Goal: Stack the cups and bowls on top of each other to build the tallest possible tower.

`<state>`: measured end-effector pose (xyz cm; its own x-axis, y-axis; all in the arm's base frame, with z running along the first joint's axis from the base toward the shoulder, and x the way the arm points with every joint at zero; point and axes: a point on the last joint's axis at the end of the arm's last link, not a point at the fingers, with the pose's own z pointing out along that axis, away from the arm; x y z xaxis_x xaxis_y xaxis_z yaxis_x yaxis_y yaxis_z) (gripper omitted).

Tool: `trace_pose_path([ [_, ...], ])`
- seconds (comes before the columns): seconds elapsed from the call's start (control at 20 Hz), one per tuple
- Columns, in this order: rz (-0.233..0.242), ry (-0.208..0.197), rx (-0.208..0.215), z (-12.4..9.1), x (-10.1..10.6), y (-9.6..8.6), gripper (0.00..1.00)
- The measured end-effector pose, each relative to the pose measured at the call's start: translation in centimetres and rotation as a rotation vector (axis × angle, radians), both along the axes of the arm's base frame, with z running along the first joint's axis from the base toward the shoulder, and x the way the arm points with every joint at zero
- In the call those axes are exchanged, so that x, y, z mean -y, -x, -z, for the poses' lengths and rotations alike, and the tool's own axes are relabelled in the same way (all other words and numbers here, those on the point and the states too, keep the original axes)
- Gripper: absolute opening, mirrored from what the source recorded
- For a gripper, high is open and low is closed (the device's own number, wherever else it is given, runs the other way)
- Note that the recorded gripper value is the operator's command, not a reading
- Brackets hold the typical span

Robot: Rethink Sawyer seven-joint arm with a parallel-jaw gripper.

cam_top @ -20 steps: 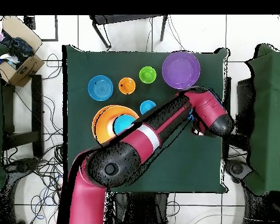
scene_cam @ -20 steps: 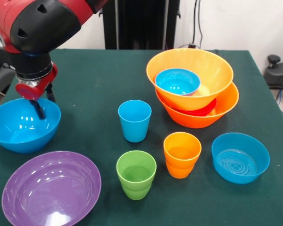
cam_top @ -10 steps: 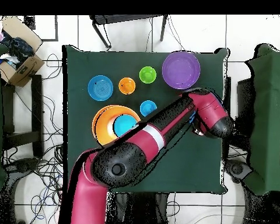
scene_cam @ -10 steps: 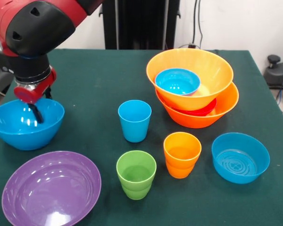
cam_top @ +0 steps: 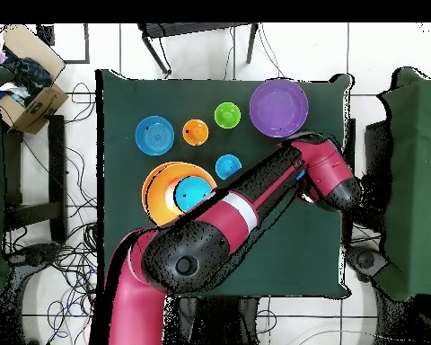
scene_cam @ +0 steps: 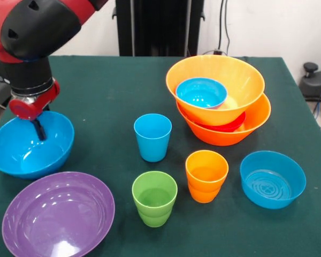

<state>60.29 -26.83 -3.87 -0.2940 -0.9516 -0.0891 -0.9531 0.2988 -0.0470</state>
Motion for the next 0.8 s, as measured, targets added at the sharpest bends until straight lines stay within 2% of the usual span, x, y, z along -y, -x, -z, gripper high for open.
trace_pose_path([
  [0.1, -0.013, -0.001, 0.01, -0.4, 0.0, -0.3, 0.0],
  [0.15, -0.038, -0.001, 0.03, -1.1, 0.0, -0.8, 0.0],
  [0.3, -0.072, -0.004, 0.049, -1.7, -0.1, -1.3, 0.0],
  [0.35, -0.098, -0.007, 0.062, -2.0, -0.3, -1.5, 0.0],
  [0.5, -0.126, -0.022, 0.089, -2.3, -0.6, -1.6, 0.0],
  [0.65, -0.132, -0.044, 0.126, -2.5, -1.1, -1.5, 0.0],
  [0.8, -0.118, -0.064, 0.174, -3.3, -1.7, -0.9, 0.0],
])
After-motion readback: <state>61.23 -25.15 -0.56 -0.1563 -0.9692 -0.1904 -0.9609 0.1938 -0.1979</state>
